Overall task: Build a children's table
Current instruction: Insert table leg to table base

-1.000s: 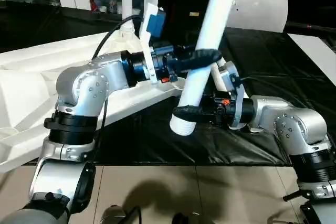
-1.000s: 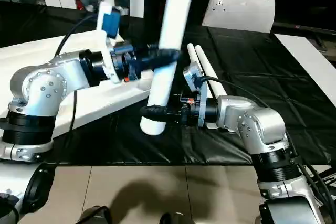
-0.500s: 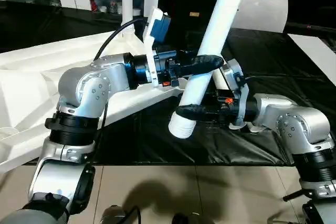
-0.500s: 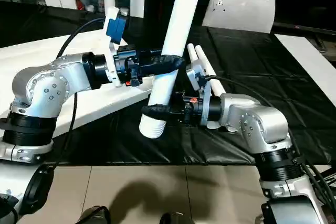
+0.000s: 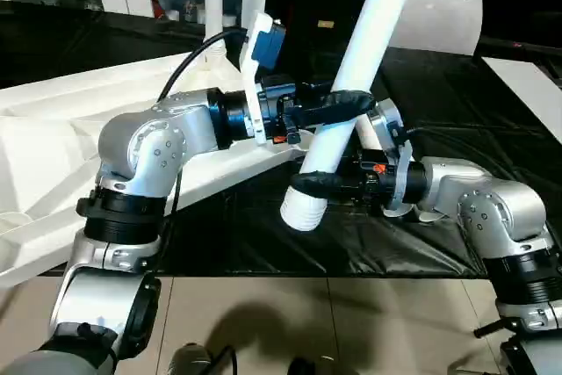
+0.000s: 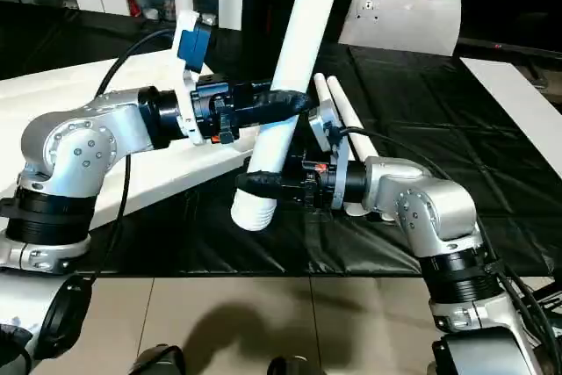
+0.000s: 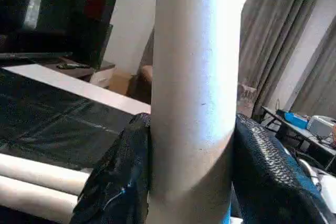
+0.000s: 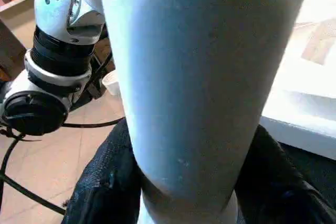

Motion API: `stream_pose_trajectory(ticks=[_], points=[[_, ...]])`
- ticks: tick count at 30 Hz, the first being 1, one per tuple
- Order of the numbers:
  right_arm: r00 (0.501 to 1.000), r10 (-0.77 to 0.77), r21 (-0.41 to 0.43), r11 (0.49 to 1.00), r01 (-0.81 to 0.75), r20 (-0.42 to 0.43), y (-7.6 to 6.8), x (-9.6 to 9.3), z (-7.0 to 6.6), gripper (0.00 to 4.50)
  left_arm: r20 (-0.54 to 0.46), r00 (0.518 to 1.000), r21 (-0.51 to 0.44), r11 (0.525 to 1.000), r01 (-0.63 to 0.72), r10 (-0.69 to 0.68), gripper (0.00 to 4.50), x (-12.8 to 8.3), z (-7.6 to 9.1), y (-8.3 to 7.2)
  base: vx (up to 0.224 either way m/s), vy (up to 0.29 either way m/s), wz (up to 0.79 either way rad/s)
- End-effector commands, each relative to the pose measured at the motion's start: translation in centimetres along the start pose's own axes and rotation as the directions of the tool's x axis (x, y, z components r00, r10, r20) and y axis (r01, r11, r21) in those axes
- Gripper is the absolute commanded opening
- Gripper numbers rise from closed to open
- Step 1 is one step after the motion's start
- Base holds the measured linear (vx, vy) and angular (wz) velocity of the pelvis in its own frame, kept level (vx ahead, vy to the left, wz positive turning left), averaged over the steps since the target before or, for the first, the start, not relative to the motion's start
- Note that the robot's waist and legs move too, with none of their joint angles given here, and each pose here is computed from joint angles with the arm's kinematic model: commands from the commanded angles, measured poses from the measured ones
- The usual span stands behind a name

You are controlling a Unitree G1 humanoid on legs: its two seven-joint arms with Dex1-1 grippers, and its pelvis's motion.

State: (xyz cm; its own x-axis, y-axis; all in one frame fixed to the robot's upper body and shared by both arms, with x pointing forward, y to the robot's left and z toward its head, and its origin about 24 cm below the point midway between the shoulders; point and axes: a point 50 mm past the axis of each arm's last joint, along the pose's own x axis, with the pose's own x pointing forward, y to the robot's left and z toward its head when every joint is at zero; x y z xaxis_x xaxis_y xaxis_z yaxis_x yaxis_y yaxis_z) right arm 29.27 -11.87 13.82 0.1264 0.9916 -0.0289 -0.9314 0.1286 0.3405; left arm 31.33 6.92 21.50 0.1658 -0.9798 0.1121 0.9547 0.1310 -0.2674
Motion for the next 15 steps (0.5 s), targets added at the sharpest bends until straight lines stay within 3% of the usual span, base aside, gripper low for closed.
stream_pose_trajectory(ticks=[1, 6, 15], points=[[1.0, 0.015, 0.01, 1.0, -0.015, 0.022, 0.1, 0.03, 0.42, 2.63, 0.032, 0.999, 0.027, 0.999, 0.031, -0.032, 1.85, 0.49, 0.77, -0.52, 0.0, 0.0, 0.0], [1.0, 0.001, -0.019, 1.0, -0.001, 0.014, 0.06, 0.07, 0.45, 3.04, 0.029, 0.999, 0.027, 0.999, 0.033, -0.034, 1.85, 0.49, 0.71, -0.52, 0.0, 0.0, 0.0], [1.0, 0.006, -0.015, 1.0, -0.006, 0.011, 0.11, 0.03, 0.37, 3.06, 0.014, 0.999, 0.033, 0.999, 0.04, -0.04, 1.85, 0.46, 0.57, -0.54, 0.0, 0.0, 0.0]])
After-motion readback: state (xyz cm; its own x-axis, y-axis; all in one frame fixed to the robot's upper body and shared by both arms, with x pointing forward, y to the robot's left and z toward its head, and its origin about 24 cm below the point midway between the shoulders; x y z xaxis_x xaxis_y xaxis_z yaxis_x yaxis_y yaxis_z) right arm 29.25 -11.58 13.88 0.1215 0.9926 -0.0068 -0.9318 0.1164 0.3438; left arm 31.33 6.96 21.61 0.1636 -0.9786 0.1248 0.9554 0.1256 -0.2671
